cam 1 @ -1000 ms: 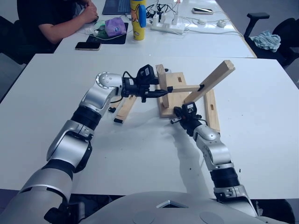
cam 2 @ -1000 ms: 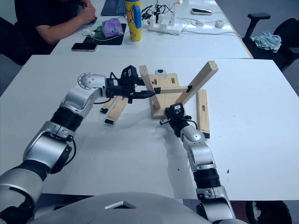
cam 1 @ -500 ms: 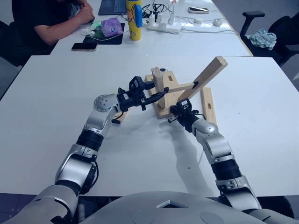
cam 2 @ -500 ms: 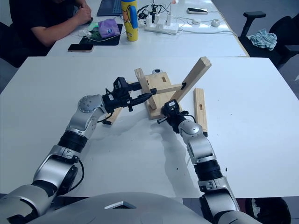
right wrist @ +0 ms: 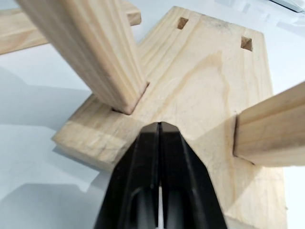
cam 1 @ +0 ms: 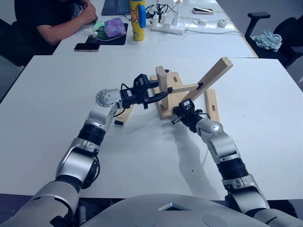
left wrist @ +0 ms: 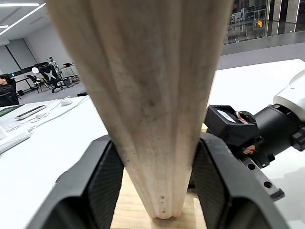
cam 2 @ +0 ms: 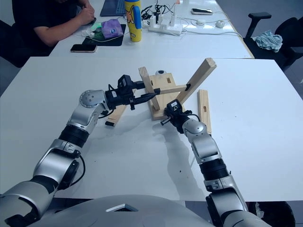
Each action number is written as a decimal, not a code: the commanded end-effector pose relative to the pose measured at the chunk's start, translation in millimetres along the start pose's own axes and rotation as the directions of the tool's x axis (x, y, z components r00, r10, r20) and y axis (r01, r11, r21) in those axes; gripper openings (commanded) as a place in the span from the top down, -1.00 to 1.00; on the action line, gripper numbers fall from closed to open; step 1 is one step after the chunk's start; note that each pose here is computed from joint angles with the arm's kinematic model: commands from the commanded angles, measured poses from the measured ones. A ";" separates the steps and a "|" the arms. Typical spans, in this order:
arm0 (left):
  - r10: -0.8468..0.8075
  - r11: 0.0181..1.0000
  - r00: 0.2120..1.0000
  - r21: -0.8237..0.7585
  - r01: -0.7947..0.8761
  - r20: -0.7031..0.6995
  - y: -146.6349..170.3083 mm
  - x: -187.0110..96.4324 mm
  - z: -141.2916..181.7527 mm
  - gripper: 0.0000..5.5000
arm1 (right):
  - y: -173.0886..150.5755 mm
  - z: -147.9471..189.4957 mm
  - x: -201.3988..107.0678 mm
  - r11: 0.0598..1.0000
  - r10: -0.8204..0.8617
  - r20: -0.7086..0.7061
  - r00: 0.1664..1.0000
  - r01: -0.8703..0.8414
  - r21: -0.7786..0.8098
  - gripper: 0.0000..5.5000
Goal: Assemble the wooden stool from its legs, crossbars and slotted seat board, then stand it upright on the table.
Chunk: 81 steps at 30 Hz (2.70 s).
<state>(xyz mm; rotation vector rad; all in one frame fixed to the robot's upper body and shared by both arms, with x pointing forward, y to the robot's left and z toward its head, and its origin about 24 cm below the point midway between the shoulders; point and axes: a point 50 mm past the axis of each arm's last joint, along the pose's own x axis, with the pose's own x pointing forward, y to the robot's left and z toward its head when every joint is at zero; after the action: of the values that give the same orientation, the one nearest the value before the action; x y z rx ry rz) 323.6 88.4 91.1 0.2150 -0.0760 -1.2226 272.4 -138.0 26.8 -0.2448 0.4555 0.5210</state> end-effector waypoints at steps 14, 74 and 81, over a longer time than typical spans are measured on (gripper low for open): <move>0.171 0.984 0.985 -0.058 -0.171 -0.006 -4.6 -44.0 -2.0 -0.19 | 16.8 -67.8 -1.3 0.986 0.045 -0.314 0.948 0.008 0.165 1.00; 0.343 0.825 0.662 0.123 -0.551 0.667 -7.0 -26.4 213.0 1.00 | 36.1 -73.8 5.9 0.982 0.054 -0.306 0.950 0.005 0.188 1.00; 0.348 0.675 0.522 0.178 -0.716 0.779 7.1 -63.3 254.9 1.00 | 34.6 -72.3 7.3 0.984 0.061 -0.305 0.951 -0.007 0.176 1.00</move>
<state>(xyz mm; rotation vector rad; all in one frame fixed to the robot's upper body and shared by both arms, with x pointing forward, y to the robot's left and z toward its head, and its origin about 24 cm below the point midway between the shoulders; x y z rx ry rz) 266.6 118.4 335.3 0.1089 -1.0393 -0.5375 277.8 -116.5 24.8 -0.1483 0.4285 0.4838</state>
